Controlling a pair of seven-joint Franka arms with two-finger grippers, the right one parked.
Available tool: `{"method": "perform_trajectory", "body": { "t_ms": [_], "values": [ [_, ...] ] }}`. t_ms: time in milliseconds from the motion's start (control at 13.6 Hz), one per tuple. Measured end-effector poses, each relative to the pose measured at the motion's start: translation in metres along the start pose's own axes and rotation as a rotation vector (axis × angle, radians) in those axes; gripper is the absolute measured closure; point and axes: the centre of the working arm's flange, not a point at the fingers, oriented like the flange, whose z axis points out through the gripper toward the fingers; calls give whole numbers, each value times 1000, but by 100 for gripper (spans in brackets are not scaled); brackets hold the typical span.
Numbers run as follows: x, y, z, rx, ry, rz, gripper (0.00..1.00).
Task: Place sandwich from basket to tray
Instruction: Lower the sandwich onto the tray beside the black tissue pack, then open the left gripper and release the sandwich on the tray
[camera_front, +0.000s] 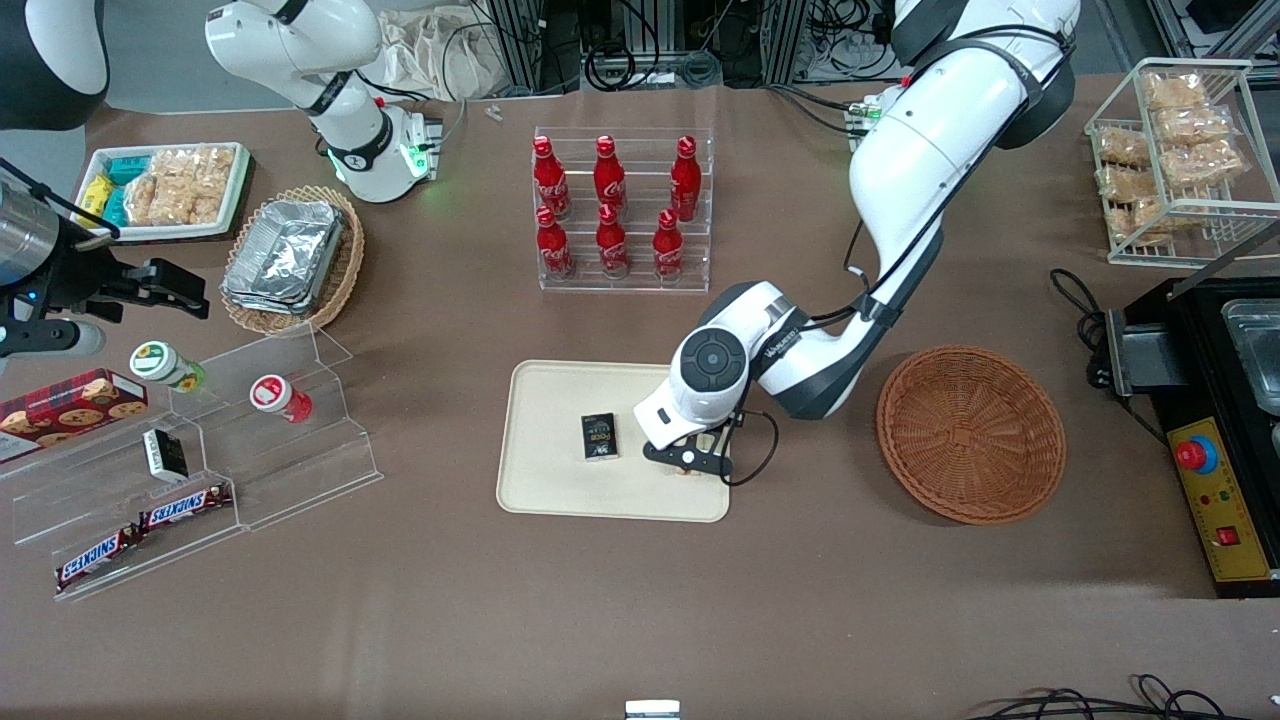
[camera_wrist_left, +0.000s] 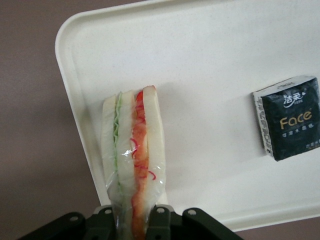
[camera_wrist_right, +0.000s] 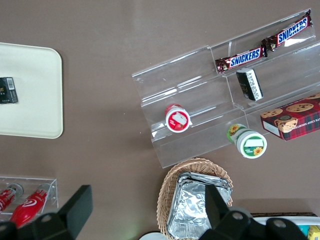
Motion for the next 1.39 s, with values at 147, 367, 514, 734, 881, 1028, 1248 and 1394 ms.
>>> {"method": "perform_trajectory", "body": {
  "t_ms": [147, 367, 514, 734, 881, 1028, 1248, 1394],
  "values": [
    [0, 0, 1, 0, -1, 0, 79],
    [1, 0, 0, -1, 1, -23, 63],
    [1, 0, 0, -2, 2, -60, 44],
    [2, 0, -1, -2, 4, -90, 14],
    [4, -1, -8, -2, 9, -120, 0],
    [5, -9, -30, 24, -5, -153, 0],
    [6, -42, -102, 10, -41, -196, 1],
    [-3, -84, -164, -19, -94, -198, 1]
  ]
}}
